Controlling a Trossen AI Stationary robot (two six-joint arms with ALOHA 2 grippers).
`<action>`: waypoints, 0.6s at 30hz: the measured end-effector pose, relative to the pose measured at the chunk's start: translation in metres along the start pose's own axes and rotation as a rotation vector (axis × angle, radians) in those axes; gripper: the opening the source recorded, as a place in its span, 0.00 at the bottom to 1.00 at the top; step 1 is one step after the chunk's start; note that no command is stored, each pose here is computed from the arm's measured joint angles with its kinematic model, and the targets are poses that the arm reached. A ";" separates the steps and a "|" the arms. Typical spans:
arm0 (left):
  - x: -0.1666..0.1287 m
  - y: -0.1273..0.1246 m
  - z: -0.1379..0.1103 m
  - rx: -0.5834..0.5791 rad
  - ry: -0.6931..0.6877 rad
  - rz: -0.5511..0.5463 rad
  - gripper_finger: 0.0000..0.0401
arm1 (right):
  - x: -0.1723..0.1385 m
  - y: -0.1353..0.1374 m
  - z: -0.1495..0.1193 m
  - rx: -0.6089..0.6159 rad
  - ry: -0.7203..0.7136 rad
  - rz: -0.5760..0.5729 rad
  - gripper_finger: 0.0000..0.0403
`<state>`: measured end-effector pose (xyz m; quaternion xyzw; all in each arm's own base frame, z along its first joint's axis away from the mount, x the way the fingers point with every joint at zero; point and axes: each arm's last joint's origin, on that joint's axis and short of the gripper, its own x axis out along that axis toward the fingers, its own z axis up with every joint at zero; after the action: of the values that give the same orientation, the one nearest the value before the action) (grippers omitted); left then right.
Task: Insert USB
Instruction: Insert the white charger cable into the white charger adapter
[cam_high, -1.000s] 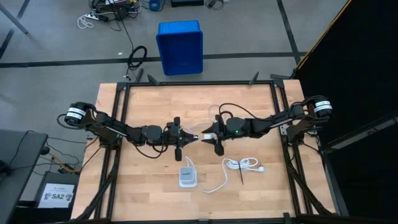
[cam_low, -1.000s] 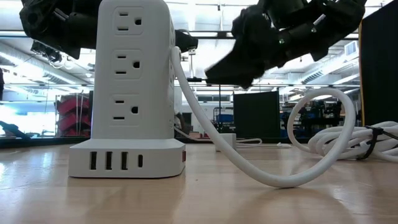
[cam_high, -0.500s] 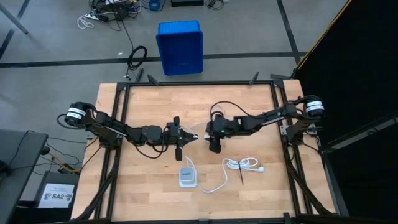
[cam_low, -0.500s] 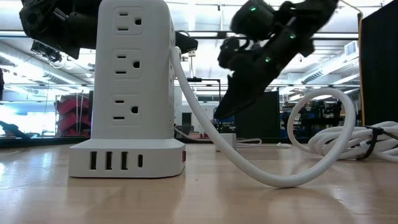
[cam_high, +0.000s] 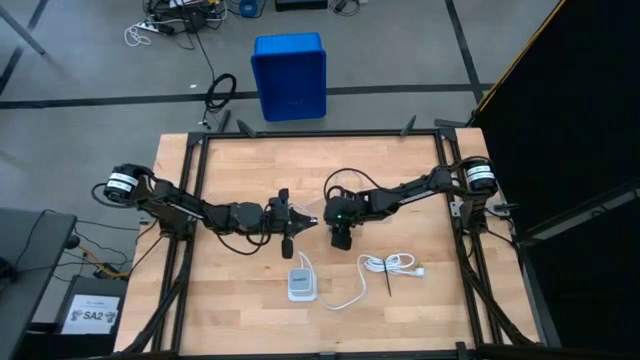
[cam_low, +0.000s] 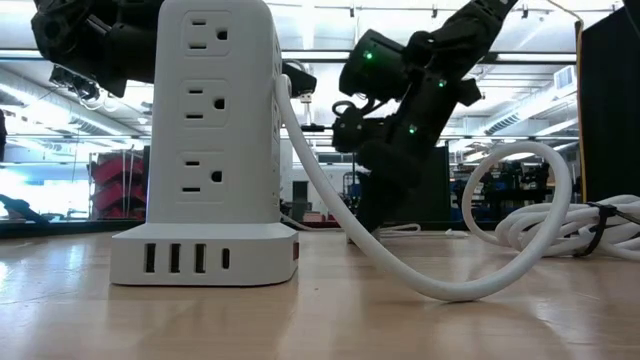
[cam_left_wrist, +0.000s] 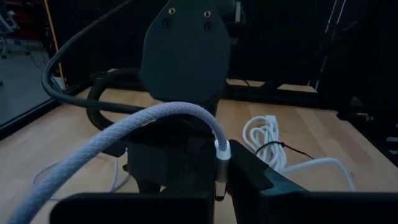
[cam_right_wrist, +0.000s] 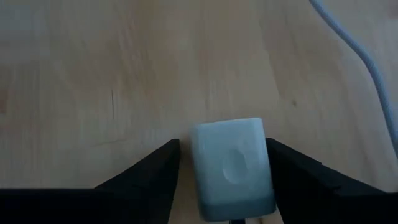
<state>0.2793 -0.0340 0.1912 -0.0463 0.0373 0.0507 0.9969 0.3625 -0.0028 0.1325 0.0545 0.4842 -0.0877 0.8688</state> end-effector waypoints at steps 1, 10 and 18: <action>0.000 0.000 0.000 0.000 0.001 0.000 0.01 | 0.000 0.000 0.000 0.001 0.003 0.000 0.47; 0.000 0.000 0.000 0.001 -0.001 0.000 0.01 | -0.001 -0.001 -0.001 -0.024 0.021 -0.005 0.28; -0.001 -0.001 0.010 0.007 -0.092 0.001 0.01 | -0.005 0.008 0.017 -0.070 -0.181 0.034 0.28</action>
<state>0.2788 -0.0337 0.2017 -0.0402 -0.0084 0.0531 0.9977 0.3753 0.0024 0.1456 0.0243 0.4057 -0.0608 0.9116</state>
